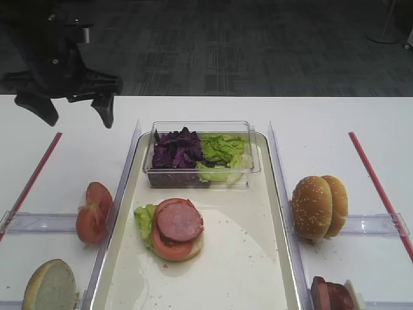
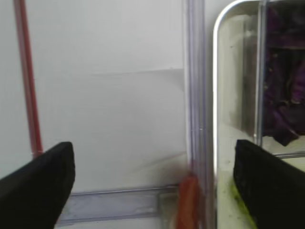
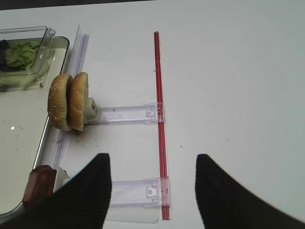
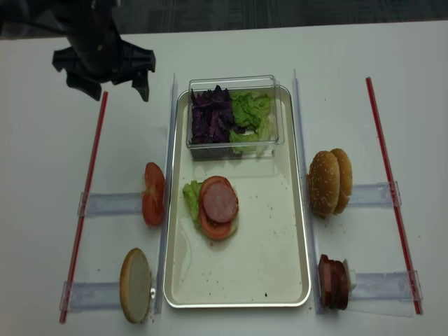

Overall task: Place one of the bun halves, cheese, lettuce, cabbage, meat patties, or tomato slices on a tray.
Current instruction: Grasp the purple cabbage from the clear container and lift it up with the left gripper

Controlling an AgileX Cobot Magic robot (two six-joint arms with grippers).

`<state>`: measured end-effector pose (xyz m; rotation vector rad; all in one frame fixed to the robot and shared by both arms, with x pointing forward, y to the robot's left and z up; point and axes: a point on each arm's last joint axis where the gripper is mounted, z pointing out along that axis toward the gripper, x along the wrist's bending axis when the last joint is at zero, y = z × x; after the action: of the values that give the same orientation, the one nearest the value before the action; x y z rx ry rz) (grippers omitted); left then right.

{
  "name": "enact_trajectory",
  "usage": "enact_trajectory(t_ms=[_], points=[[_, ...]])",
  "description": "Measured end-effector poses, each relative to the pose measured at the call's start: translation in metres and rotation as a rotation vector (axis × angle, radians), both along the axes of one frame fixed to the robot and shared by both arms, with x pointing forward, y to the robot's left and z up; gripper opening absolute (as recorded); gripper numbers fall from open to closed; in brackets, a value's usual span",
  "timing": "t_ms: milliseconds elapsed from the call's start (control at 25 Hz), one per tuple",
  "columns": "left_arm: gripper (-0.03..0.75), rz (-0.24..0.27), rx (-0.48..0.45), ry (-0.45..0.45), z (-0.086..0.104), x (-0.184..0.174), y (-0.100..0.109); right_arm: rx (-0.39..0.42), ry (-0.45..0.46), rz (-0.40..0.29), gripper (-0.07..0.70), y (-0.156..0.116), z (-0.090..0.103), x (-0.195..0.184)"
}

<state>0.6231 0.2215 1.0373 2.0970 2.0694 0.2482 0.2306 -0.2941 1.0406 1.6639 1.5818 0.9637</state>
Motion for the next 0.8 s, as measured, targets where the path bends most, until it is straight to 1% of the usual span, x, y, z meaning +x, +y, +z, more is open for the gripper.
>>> enact_trajectory(t_ms=[240,440,600,680,800], points=[[0.618,-0.015,-0.012,0.033,-0.014,-0.006,-0.046,0.0,0.0,0.0,0.426,0.0,0.0,0.0],[0.618,-0.024,-0.014,0.023,-0.016,-0.01,-0.079,0.0,0.0,0.0,0.426,0.0,0.0,0.0],[0.618,-0.017,-0.032,0.01,-0.014,-0.012,-0.099,0.0,0.0,0.0,0.426,0.0,0.0,0.0],[0.618,-0.01,-0.034,0.009,-0.016,-0.012,-0.106,0.0,0.0,0.0,0.426,0.0,0.0,0.0],[0.618,-0.015,-0.036,0.008,-0.018,-0.011,-0.115,0.0,0.0,0.0,0.426,0.0,0.0,0.0]])
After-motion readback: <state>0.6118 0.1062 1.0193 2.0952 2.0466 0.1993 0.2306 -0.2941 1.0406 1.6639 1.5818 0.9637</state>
